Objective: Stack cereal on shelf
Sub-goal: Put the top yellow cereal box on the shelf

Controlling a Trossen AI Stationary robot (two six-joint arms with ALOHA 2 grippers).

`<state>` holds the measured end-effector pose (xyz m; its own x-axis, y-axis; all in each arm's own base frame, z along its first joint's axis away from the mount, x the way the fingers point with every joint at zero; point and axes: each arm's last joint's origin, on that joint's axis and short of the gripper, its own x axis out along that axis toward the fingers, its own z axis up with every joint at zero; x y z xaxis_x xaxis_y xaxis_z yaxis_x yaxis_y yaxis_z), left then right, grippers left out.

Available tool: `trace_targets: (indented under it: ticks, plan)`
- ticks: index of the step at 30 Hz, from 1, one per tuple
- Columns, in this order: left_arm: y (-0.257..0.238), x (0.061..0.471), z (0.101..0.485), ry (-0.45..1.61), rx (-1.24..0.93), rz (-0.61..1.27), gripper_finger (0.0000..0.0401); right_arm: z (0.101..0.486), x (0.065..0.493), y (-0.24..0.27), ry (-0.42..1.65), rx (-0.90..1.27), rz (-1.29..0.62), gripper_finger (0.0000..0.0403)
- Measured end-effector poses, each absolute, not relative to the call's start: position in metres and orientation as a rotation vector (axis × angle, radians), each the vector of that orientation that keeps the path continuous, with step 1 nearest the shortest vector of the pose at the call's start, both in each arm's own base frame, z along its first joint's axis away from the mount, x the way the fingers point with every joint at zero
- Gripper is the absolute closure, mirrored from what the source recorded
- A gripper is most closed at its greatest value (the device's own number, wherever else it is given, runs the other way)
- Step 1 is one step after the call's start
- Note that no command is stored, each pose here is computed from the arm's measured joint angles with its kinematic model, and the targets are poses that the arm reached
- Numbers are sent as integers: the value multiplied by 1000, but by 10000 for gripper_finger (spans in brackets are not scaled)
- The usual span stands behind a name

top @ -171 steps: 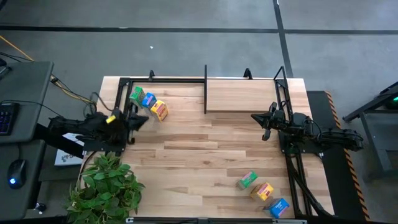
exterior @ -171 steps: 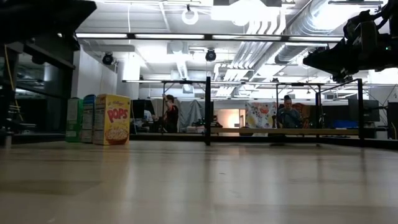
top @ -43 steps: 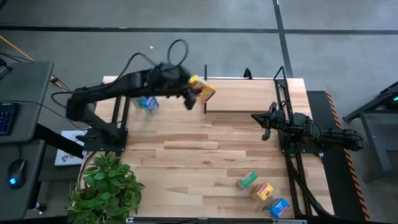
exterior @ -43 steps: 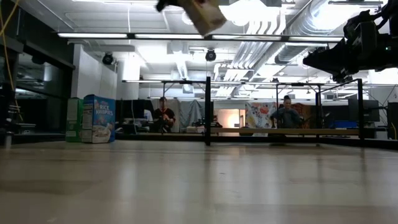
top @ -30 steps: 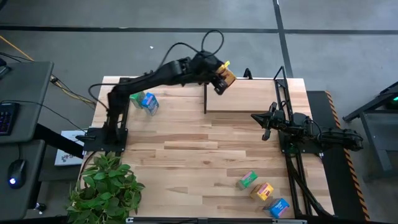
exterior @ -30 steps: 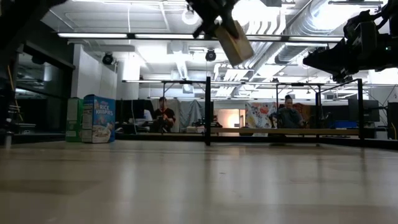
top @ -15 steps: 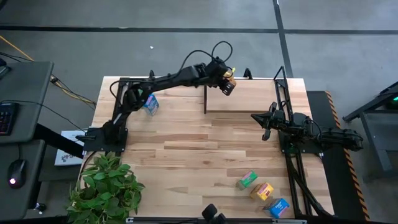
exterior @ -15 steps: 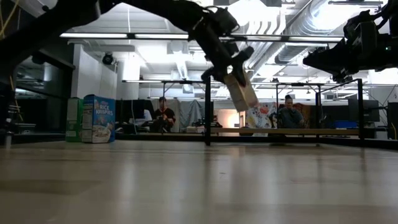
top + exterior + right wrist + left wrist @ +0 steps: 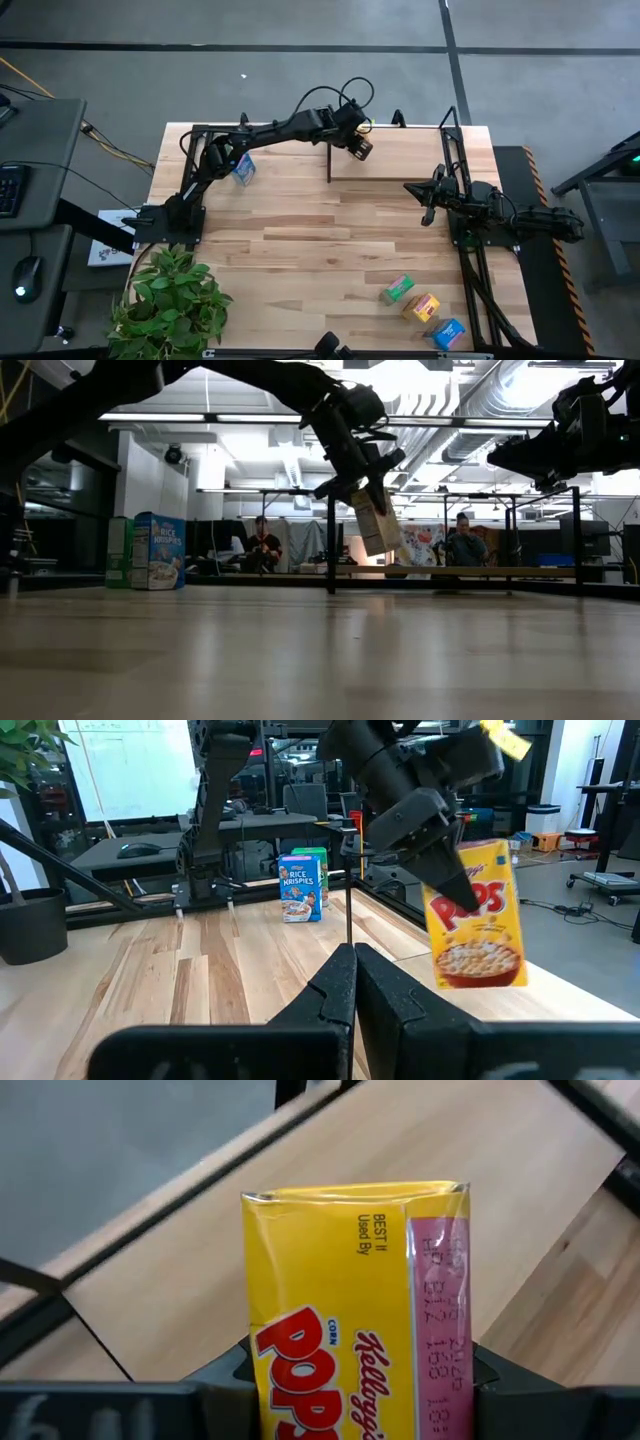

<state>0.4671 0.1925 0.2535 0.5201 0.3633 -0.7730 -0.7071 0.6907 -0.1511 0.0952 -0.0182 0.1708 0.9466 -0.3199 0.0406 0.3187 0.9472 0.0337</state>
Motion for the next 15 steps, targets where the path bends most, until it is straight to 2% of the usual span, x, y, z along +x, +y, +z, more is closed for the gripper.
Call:
trace_targets:
  ticks: [15]
  plan:
    - [195,461,250,851,-450,693,254,171,95,-18,-46,27,-325,402]
